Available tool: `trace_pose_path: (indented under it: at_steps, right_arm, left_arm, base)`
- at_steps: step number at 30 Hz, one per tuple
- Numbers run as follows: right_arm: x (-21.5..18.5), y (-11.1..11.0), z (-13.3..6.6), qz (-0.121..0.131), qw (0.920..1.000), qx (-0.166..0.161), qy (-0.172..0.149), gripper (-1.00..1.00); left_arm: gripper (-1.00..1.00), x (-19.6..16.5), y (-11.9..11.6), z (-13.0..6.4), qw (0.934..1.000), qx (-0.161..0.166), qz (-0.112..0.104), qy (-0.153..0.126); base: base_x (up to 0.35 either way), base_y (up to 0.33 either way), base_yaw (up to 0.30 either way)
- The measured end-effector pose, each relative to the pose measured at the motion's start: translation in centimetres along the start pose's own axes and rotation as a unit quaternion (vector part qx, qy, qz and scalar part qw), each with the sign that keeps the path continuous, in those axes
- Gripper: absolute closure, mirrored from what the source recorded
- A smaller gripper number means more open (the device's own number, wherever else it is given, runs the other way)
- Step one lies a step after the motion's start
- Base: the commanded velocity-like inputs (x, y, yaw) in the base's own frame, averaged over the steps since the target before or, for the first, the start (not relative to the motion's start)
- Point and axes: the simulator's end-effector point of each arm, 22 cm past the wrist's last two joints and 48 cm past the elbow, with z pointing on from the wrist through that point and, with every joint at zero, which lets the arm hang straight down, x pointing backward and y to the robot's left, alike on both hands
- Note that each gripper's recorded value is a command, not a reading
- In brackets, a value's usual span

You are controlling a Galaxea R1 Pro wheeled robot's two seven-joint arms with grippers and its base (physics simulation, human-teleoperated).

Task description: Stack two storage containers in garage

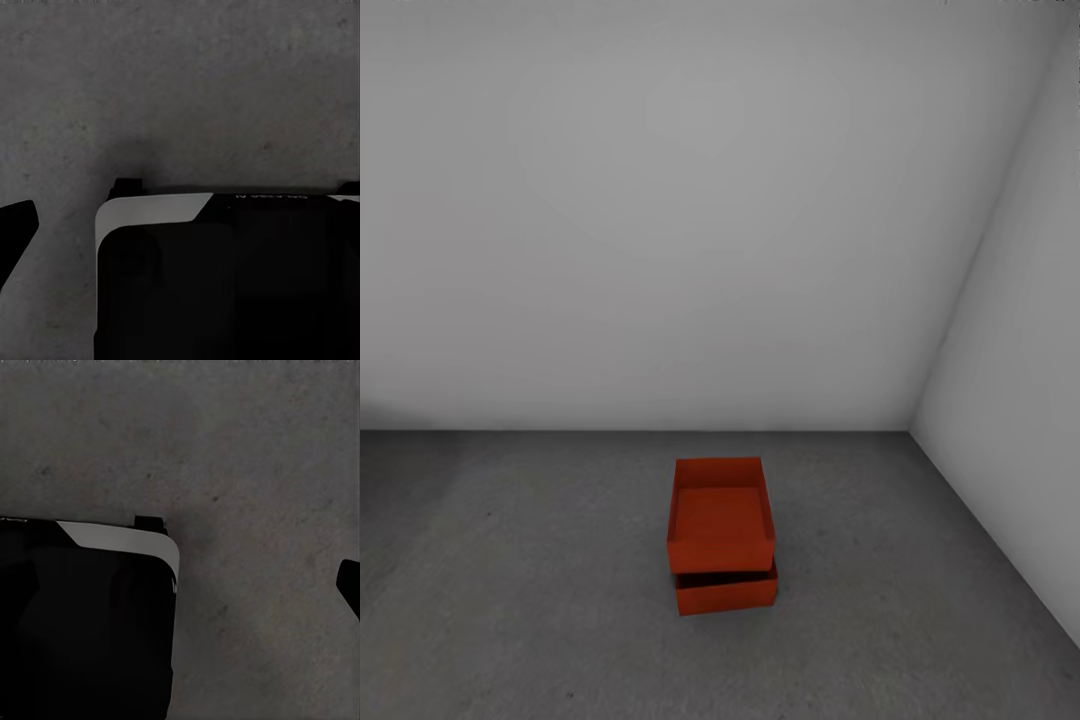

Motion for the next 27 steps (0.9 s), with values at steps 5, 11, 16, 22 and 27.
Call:
trace_pose_path:
  at_steps: [5, 11, 16, 22, 27]
  right_arm:
    - [-0.27, -0.05, -0.06, 0.000, 1.0000, 0.000, -0.003, -1.00]
    - [-0.61, -0.10, -0.13, 0.001, 1.0000, 0.001, -0.007, -1.00]
    - [-0.86, -0.15, -0.19, 0.002, 0.9999, 0.001, -0.011, -1.00]
    - [-0.91, -0.29, -0.18, -0.001, 0.9999, 0.002, -0.011, -1.00]
    - [-0.91, -0.27, -0.18, -0.002, 0.9999, 0.002, -0.011, -1.00]
  left_arm:
    - [-1.00, -0.28, -0.02, -0.10, 1.0000, 0.000, 0.000, -0.003]
    - [-1.00, -0.63, -0.05, -0.22, 1.0000, 0.000, 0.001, -0.008]
    - [-1.00, -0.88, -0.09, -0.31, 0.9999, 0.001, 0.001, -0.011]
    - [-1.00, -0.95, -0.08, -0.33, 0.9999, 0.001, 0.001, -0.011]
    - [-1.00, -0.94, -0.08, -0.34, 0.9999, 0.001, 0.001, -0.011]
  base:
    - [0.000, 0.000, 0.000]
    - [0.000, 0.000, 0.000]
    - [0.000, 0.000, 0.000]
    - [0.000, 0.000, 0.000]
    - [0.000, 0.000, 0.000]
